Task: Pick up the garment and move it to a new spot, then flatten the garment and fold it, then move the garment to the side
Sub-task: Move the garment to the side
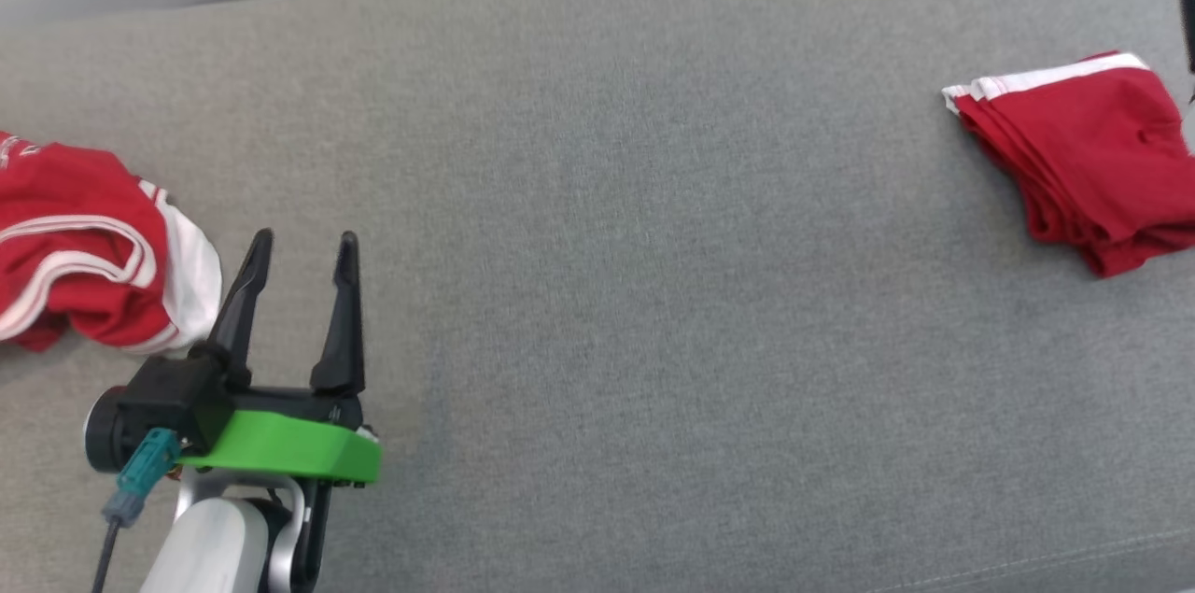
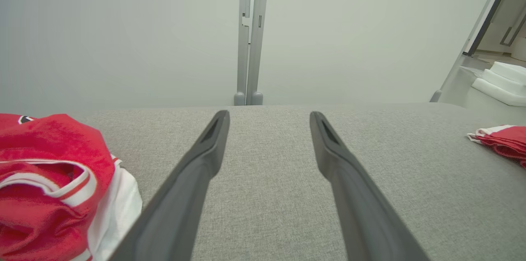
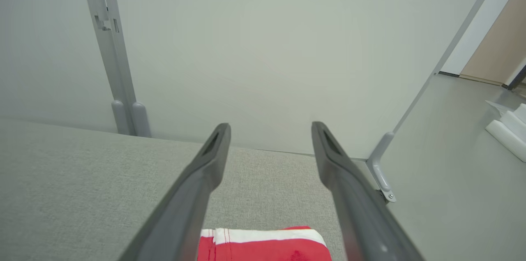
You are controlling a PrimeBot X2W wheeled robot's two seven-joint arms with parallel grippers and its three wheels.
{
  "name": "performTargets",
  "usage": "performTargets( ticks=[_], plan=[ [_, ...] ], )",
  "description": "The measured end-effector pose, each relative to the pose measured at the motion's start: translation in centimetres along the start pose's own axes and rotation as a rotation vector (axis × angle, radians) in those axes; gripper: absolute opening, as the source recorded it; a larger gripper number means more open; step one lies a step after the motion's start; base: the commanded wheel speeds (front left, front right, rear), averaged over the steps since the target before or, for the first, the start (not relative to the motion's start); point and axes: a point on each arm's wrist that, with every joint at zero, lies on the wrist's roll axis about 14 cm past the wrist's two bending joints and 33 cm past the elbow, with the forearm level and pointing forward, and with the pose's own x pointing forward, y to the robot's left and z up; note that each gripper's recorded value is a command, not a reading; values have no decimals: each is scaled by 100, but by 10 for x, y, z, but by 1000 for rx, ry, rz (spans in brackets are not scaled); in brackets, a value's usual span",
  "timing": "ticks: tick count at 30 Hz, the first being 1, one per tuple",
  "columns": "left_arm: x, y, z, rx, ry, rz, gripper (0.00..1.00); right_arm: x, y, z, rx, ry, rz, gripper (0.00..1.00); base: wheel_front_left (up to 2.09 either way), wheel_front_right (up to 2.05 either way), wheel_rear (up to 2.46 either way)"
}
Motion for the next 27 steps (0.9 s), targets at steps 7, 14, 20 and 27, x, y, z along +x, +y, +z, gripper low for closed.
performTargets(
  ticks=[7,14,20,27],
  plan=[
    [-26,14,41,42,-89,69,100,-46,41,39,105,-166,73,100,0,0,0],
    [-53,21,57,71,-131,109,100,-102,83,41,247,-270,105,100,0,0,0],
    [-70,27,53,60,-133,152,100,-138,100,20,339,-258,81,100,0,0,0],
    [-81,25,34,56,-86,152,100,-158,117,-11,382,-188,77,100,0,0,0]
  ],
)
